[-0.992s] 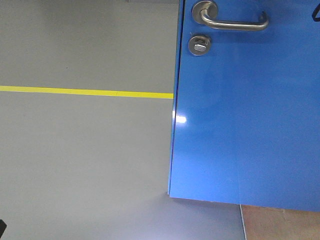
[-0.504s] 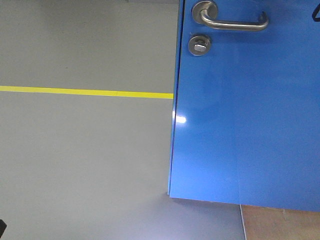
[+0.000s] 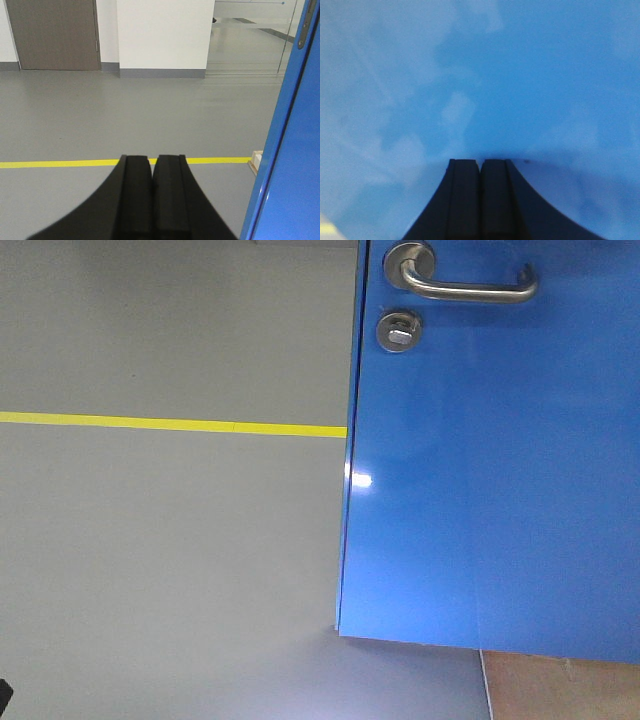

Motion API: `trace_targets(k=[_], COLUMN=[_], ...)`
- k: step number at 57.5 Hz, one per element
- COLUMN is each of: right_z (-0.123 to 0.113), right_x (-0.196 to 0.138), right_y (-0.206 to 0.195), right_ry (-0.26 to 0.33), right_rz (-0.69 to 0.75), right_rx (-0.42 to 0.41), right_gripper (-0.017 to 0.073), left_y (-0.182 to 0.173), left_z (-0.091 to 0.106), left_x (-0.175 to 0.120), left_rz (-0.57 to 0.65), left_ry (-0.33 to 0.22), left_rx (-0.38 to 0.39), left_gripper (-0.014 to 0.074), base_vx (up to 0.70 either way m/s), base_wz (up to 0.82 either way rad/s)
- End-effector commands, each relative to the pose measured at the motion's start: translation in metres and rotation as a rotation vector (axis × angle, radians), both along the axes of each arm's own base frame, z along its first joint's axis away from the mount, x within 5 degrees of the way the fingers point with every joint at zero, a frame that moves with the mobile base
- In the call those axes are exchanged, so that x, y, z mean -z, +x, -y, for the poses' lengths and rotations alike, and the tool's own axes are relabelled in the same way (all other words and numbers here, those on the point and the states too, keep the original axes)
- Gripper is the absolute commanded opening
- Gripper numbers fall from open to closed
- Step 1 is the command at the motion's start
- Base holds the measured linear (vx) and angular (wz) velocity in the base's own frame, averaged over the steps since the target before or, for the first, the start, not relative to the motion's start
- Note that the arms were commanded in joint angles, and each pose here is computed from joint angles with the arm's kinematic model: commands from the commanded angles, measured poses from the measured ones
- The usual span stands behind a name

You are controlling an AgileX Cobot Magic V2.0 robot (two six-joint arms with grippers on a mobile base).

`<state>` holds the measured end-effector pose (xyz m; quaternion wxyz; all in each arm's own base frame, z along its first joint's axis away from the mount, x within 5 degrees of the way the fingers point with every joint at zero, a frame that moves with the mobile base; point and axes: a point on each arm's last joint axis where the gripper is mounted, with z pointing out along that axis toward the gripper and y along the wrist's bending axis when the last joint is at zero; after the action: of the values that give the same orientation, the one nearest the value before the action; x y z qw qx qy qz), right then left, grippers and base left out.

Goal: Move to blue door and open it

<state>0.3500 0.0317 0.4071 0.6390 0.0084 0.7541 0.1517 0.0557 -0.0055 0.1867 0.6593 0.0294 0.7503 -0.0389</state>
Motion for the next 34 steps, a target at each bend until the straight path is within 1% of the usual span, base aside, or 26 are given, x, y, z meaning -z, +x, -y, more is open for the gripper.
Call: trace_targets(k=[1,3,4,5,7,10,14,19,21,23,28,32,34], right_z=[0.009,0.013,0.015,0.016,0.021,0.025,0.033,0.041,0.044,0.047,0.055,0.057,0.057], right_x=[-0.031,-0.029,-0.03,-0.029,-0.025,-0.024,-0.022,-0.017,-0.018,-0.016,-0.009,0.001,0.01], right_y=[-0.025,-0.03,-0.033,-0.036,-0.043,-0.055,-0.073,-0.097,-0.109,-0.12,-0.146,-0.171,-0.18], right_ry=[-0.053,-0.007,-0.022,-0.003,0.003,-0.015,-0.074,-0.18,-0.212,-0.236,-0.26,-0.326,-0.341], right_rz=[0.087,0.073,0.076,0.071,0.061,0.063,0.065,0.068,0.079,0.084,0.091,0.095,0.087], right_rx=[0.038,0.065,0.071,0.082,0.106,0.128,0.157,0.19,0.206,0.227,0.28,0.312,0.321], right_gripper=[-0.0001,-0.0001,-0.0001,-0.0001,-0.0001,-0.0001,-0.0001,-0.0001,-0.0001,-0.0001,-0.0001,-0.0001,-0.0001], left_y=[-0.001,-0.001,-0.001,-0.001,-0.001,-0.001,-0.001,-0.001,-0.001,-0.001,-0.001,-0.001,-0.001], left_z=[0.0,0.0,0.0,0.0,0.0,0.0,0.0,0.0,0.0,0.0,0.0,0.0,0.0], left_x=[-0.017,-0.017,-0.017,-0.017,-0.017,-0.017,-0.017,-0.017,-0.017,-0.017,-0.017,-0.017,-0.017], left_rz=[0.124,0.124,0.124,0.124,0.124,0.124,0.124,0.124,0.124,0.124,0.124,0.124,0.124], left_ry=[-0.025,-0.025,-0.025,-0.025,-0.025,-0.025,-0.025,-0.025,-0.025,-0.025,-0.025,-0.025,-0.025], left_rx=[0.002,0.002,0.002,0.002,0.002,0.002,0.002,0.002,0.002,0.002,0.002,0.002,0.002], left_gripper=[0.0073,0.0073,0.0073,0.0073,0.0073,0.0073,0.0073,0.0073,0.0073,0.0073,0.0073,0.0073,0.0073], base_vx=[0.0,0.0,0.0,0.0,0.0,0.0,0.0,0.0,0.0,0.0,0.0,0.0,0.0], base_wz=[0.0,0.0,0.0,0.0,0.0,0.0,0.0,0.0,0.0,0.0,0.0,0.0,0.0])
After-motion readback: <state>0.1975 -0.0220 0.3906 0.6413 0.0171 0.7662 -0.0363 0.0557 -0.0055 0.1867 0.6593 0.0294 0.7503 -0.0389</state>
